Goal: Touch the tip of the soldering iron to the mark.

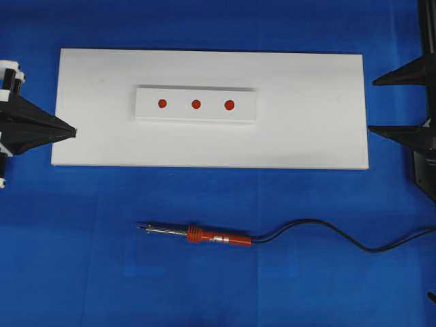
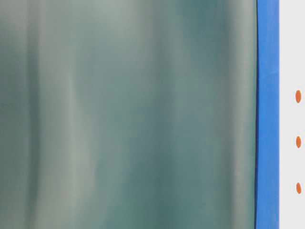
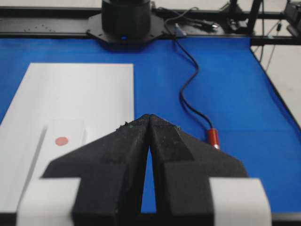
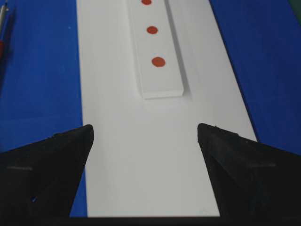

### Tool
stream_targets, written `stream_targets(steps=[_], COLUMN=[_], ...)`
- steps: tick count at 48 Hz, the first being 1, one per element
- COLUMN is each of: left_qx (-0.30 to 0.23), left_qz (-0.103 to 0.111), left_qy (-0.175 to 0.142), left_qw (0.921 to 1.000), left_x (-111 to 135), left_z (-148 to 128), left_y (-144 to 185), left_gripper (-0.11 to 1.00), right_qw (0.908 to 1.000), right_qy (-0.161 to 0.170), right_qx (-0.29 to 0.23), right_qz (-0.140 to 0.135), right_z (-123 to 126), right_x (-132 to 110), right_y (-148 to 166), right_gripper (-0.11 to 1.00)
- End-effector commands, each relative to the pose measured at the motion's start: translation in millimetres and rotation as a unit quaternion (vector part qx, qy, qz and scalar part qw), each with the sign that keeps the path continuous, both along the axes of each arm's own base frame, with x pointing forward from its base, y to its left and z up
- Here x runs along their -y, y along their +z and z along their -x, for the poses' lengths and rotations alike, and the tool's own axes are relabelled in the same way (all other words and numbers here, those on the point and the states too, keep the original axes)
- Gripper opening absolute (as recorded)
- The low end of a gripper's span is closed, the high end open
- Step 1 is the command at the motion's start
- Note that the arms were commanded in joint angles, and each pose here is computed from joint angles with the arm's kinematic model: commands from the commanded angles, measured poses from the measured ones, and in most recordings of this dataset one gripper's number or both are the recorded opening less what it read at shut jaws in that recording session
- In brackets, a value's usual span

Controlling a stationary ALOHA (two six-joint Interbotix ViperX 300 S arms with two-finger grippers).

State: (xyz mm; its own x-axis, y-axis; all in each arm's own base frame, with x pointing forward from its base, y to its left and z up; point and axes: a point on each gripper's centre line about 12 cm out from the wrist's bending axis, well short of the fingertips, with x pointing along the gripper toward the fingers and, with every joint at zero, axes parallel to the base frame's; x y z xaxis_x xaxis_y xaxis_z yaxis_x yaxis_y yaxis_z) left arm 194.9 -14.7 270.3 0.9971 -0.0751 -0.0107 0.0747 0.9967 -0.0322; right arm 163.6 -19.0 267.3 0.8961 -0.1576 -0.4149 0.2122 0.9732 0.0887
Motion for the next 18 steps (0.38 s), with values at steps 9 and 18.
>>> stream_targets(steps=[9,18], left_qx=[0.009,0.01], left_qz=[-0.002,-0.001], left_qy=[-0.001,-0.002], left_qw=[1.0,0.9999], left_x=[0.5,0.8], left_z=[-1.2,-1.2], left_y=[4.9,5.2], left_gripper=[0.0,0.0], right_qw=[1.0,1.0], right_qy=[0.0,0.001], right_qx=[0.004,0.004], right_qz=[-0.001,0.0], right_z=[-2.2,-2.1], right_x=[0.0,0.0], right_y=[3.6,3.0], right_gripper=[0.8,0.8])
